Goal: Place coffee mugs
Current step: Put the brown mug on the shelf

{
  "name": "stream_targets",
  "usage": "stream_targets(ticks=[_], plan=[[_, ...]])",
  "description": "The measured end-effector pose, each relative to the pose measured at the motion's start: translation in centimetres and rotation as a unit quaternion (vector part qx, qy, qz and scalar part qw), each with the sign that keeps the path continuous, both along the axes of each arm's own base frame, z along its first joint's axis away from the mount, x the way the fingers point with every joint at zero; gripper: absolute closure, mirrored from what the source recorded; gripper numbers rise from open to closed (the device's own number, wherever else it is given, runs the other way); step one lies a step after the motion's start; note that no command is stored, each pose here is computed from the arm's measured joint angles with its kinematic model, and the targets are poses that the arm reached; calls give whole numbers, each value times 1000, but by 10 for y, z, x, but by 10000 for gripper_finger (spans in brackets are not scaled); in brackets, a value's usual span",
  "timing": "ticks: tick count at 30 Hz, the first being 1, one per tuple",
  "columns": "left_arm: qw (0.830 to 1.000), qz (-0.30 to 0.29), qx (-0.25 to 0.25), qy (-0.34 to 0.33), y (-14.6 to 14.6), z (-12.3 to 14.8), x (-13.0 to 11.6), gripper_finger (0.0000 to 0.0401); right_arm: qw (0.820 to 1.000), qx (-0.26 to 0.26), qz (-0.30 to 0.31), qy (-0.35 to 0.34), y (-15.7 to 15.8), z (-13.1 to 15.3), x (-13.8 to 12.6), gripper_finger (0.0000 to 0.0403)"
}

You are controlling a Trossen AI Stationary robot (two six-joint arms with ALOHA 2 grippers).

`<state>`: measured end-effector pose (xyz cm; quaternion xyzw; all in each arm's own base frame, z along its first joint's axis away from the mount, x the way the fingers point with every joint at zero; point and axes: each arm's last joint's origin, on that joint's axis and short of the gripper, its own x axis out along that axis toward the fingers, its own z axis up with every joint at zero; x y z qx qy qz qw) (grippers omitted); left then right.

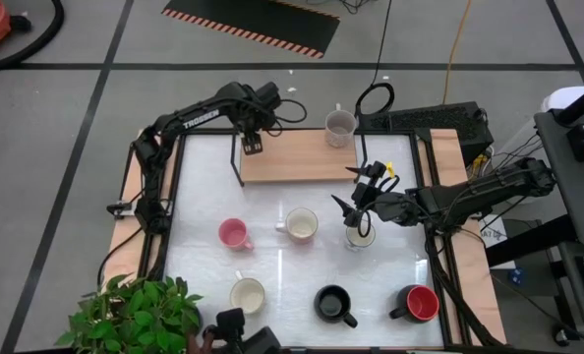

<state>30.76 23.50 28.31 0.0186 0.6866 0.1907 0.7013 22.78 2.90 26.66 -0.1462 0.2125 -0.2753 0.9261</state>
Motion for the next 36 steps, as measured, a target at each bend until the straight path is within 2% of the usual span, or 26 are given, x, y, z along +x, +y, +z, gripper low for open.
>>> stream_targets(ticks=[5, 12, 20, 25, 30, 34, 36], plan=[[999, -8, 48, -9, -16, 22, -1, 164, 1000, 1, 0, -1, 0, 0, 0, 9], [994, -11, 91, -66, -43, 59, -8, 164, 1000, 2, 0, -2, 0, 0, 0, 9], [982, -24, 106, -154, -103, 102, -16, 164, 1000, 2, -1, -2, 0, 0, 0, 9], [973, -13, 88, -215, -148, 120, -20, 164, 1000, 21, -8, -16, 0, 0, 0, 9], [968, -25, 59, -243, -191, 122, -17, 164, 998, 54, 12, -26, 2, 0, 1, 9], [972, -62, 41, -224, -223, 105, -12, 164, 995, 86, 31, -33, 3, -1, 2, 9], [974, -61, 47, -214, -237, 92, -10, 164, 994, 98, 35, -37, 4, -1, 2, 9]])
